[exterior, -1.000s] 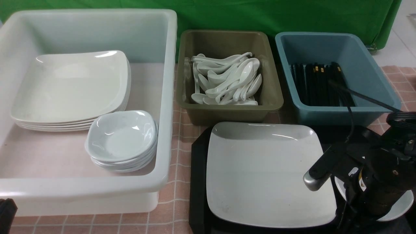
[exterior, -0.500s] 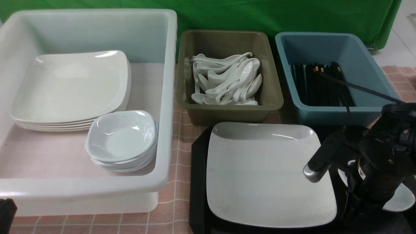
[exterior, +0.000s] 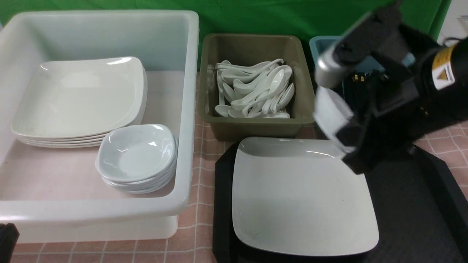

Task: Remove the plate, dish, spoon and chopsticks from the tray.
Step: Use the right arm to put the small plate into the large storage box on the left

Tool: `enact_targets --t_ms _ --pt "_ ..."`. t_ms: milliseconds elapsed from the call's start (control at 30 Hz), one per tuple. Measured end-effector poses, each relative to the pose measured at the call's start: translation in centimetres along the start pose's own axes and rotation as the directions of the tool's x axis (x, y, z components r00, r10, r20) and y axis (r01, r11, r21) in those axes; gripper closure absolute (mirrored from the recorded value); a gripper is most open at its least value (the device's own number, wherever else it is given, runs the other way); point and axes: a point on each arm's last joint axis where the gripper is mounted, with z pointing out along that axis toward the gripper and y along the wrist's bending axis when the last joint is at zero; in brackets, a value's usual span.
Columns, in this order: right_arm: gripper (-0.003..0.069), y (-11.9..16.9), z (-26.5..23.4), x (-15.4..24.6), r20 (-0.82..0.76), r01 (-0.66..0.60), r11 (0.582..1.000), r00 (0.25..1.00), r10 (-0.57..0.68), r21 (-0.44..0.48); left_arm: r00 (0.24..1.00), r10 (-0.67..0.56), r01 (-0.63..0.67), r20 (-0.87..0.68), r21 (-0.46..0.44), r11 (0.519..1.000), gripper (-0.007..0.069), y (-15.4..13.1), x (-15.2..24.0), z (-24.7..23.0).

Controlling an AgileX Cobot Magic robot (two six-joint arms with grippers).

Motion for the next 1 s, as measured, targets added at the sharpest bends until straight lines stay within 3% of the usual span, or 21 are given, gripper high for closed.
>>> enact_targets --t_ms 33,167,267,367,533,700,867,1000 --pt "0.0580 0.3 0.2 -0.4 0.018 0.003 1.000 1.000 -0.003 -0.029 1.000 0.000 0.000 0.000 0.000 1.000 0.0604 0.0 0.0 0.0" --pt "0.0580 3.6 2.1 -4.3 0.124 0.210 0.959 0.974 -0.188 -0.189 1.000 0.000 0.000 0.000 0.000 1.000 0.0604 0.0 0.0 0.0" --pt "0.0580 5.4 6.3 -7.4 0.152 0.375 0.896 0.926 -0.347 -0.238 1.000 0.000 0.000 0.000 0.000 1.000 0.0604 0.0 0.0 0.0" --pt "0.0580 5.7 11.2 -9.6 0.176 0.465 0.855 0.884 -0.434 -0.229 1.000 0.000 0.000 0.000 0.000 1.000 0.0604 0.0 0.0 0.0" --pt "0.0580 5.3 17.7 -11.3 0.179 0.510 0.845 0.857 -0.483 -0.160 1.000 0.000 0.000 0.000 0.000 1.000 0.0604 0.0 0.0 0.0" --pt "0.0555 5.0 22.9 -10.4 0.107 0.548 0.825 0.836 -0.538 -0.134 1.000 0.000 0.000 0.000 0.000 1.000 0.0604 0.0 0.0 0.0" --pt "0.0426 4.9 24.2 -9.9 0.074 0.558 0.820 0.830 -0.553 -0.127 1.000 0.000 0.000 0.000 0.000 1.000 0.0604 0.0 0.0 0.0" --pt "0.0259 4.8 23.7 -10.1 0.073 0.515 0.849 0.857 -0.510 -0.119 1.000 0.000 0.000 0.000 0.000 1.000 0.0604 0.0 0.0 0.0"
